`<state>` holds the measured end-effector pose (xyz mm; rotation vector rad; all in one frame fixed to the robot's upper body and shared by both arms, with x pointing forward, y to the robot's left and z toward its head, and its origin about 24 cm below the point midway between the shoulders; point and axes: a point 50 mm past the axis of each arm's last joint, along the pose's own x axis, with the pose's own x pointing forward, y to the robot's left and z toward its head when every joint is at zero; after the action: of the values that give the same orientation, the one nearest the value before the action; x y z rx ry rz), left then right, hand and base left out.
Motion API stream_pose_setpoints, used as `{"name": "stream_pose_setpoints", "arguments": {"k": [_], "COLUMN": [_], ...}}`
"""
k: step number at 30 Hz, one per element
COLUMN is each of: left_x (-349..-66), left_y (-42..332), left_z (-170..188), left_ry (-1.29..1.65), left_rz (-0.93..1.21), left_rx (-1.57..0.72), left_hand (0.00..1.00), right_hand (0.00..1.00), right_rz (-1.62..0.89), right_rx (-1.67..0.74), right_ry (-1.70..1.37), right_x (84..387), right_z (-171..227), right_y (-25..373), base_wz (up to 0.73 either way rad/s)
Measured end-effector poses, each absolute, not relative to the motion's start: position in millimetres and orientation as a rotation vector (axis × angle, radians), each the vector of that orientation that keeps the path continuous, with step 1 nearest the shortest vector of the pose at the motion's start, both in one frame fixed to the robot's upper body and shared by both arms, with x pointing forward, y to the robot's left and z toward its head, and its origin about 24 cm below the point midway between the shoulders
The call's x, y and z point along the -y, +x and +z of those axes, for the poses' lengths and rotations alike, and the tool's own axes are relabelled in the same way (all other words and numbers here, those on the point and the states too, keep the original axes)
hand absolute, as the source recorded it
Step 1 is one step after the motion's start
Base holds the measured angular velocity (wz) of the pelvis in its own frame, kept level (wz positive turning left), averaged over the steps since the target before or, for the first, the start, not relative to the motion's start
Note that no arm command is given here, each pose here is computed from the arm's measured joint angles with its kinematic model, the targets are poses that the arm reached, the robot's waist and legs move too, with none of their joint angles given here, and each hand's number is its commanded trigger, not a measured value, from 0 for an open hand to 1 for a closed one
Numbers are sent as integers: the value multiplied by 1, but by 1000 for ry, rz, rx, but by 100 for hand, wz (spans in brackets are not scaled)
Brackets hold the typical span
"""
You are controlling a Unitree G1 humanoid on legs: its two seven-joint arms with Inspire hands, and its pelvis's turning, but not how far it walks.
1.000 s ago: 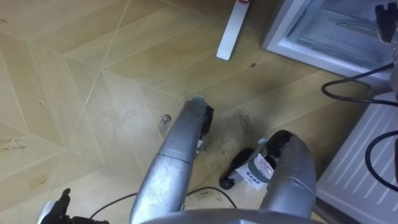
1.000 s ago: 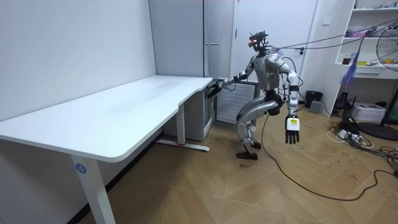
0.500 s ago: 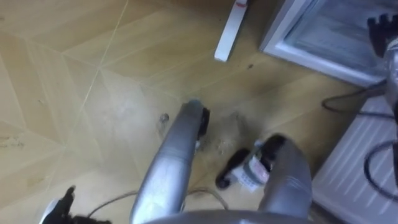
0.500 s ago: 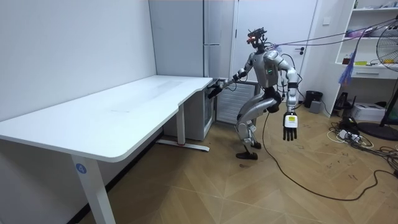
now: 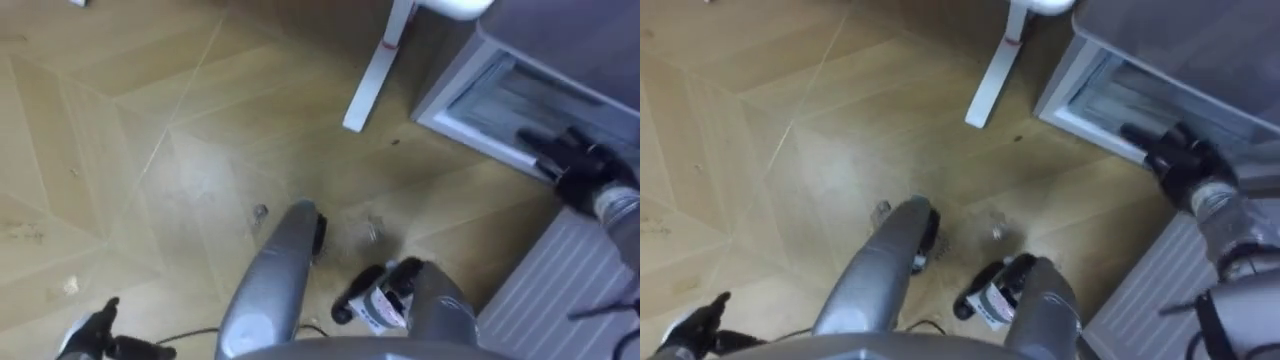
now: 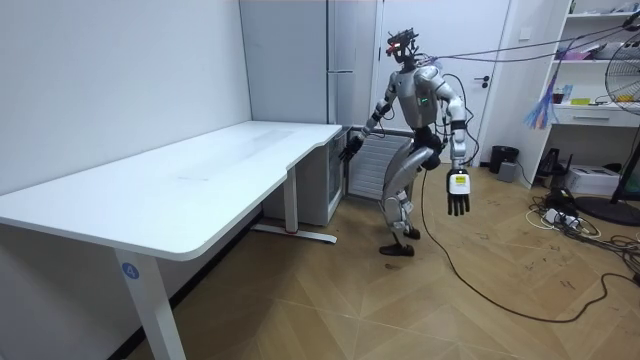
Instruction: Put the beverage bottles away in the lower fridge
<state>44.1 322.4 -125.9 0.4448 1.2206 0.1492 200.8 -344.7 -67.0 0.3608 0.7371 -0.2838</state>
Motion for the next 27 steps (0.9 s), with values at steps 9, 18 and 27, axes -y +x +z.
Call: {"name": "stream_pose_setpoints", "arguments": {"k": [9, 18, 27], "left_x": [-287, -269, -258], "left_y": [53, 25, 21], "left_z": [-144, -156, -160], "left_ry": [369, 350, 297], "left_rz": [89, 76, 119], "left_rx": [-1227, -1322, -1352], "left_hand": [0, 0, 0], "right_hand": [0, 0, 0], "right_rz": [-63, 49, -27], "right_rx": [-1151, -1382, -1385], "right_ry": [159, 98, 146], "right_x": [314, 275, 255], "right_z": [-117, -152, -161], "right_y": [131, 60, 43], "base_wz": [1, -9, -16]}}
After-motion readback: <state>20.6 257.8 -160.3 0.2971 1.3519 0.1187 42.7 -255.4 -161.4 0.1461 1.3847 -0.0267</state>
